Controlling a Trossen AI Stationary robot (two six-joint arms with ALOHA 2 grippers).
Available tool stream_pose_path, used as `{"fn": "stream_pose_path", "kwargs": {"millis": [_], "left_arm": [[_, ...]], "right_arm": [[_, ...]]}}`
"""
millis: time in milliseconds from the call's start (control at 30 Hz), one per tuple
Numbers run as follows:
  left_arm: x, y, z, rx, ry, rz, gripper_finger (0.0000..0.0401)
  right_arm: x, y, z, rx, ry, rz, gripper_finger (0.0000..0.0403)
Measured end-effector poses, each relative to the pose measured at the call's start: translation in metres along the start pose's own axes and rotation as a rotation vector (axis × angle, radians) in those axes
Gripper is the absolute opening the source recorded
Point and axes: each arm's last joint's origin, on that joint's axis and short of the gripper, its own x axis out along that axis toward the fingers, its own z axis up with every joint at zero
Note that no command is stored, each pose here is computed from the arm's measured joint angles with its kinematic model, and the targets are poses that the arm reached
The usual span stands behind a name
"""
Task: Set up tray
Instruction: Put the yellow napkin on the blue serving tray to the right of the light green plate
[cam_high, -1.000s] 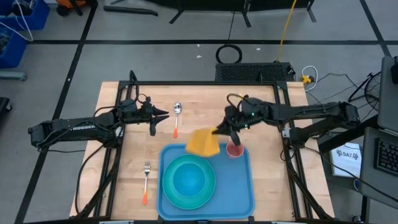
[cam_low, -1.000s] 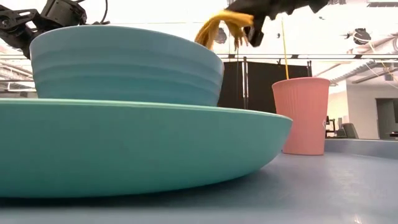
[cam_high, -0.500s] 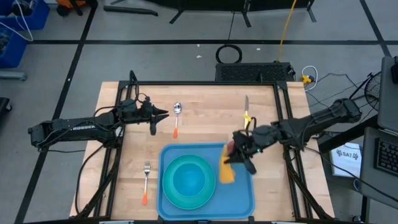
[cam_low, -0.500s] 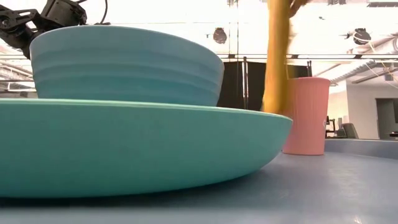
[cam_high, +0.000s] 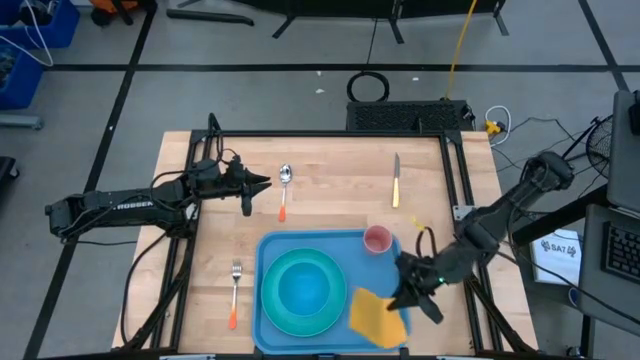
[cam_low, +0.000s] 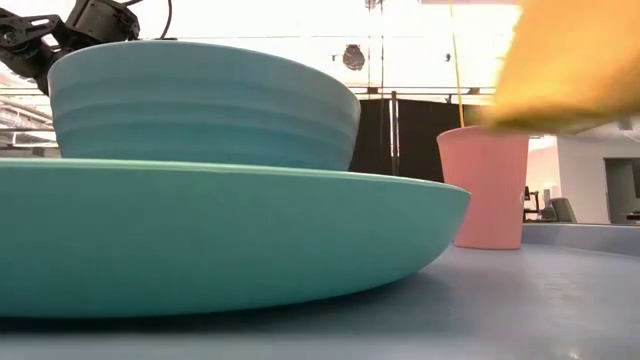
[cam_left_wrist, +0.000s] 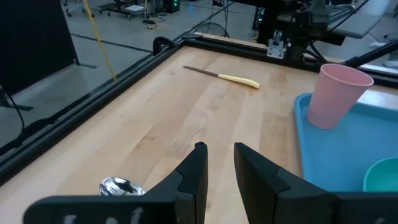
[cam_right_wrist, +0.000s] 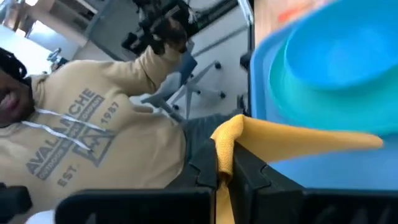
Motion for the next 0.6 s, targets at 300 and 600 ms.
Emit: {"fn": "stream_pose_path", "kwargs": {"millis": [300, 600], "left_arm": [[0.0, 0.001, 0.001, -0.007, -0.007, 0.025, 0.0081], [0.0, 0.001, 0.001, -0.011, -0.012, 0.026, 0.0081]], "right_arm": [[0.006, -0.008, -0.037, 0.299, 0.129, -0.239, 0.0004], [0.033, -0.021, -0.053, 0.377, 0.259, -0.335, 0.0004]]}}
